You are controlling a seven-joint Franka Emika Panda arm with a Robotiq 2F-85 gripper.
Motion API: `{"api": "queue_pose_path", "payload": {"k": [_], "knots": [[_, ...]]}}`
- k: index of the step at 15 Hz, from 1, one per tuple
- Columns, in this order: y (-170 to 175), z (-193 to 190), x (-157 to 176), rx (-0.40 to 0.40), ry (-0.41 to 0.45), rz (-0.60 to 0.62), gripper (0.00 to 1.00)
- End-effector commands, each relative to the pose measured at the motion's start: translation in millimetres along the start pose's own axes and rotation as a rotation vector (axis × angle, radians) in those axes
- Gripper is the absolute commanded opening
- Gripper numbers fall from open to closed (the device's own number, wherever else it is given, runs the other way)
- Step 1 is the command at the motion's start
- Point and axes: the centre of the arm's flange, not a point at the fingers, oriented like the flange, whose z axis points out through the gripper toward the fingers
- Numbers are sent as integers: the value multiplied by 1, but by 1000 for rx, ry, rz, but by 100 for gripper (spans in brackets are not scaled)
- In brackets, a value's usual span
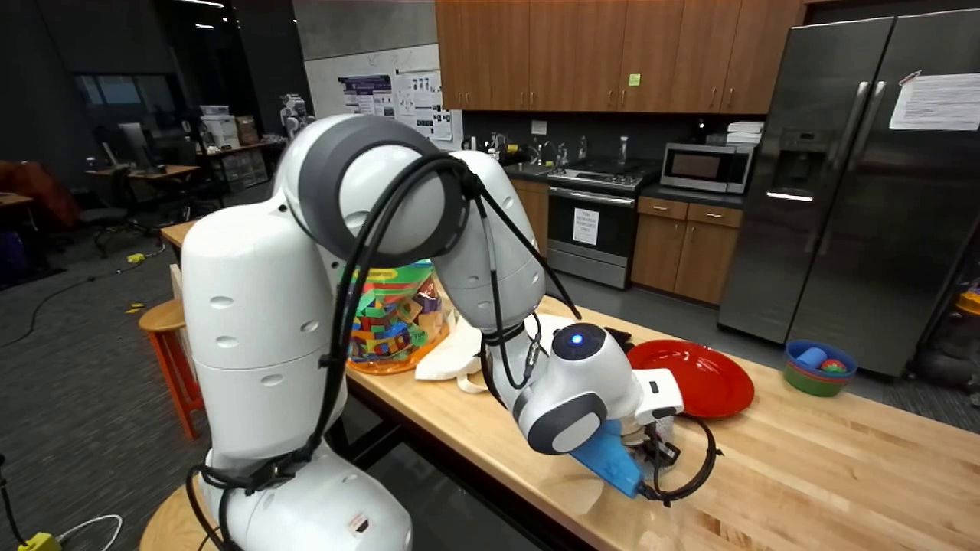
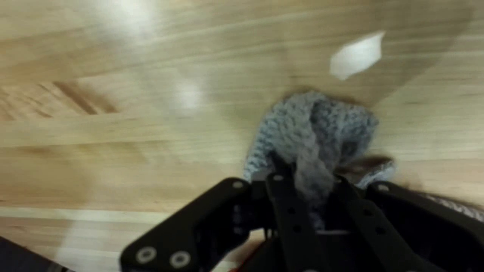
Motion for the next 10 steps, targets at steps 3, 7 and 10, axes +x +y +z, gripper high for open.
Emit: {"api": "queue_pose_path", "payload": {"k": [3,7,10], "knots": [[5,0,-18,-137,-80,78,4],[12,0,-24,-199,-86,144,4],[15,0,-28,-205,-97,169,4]]}}
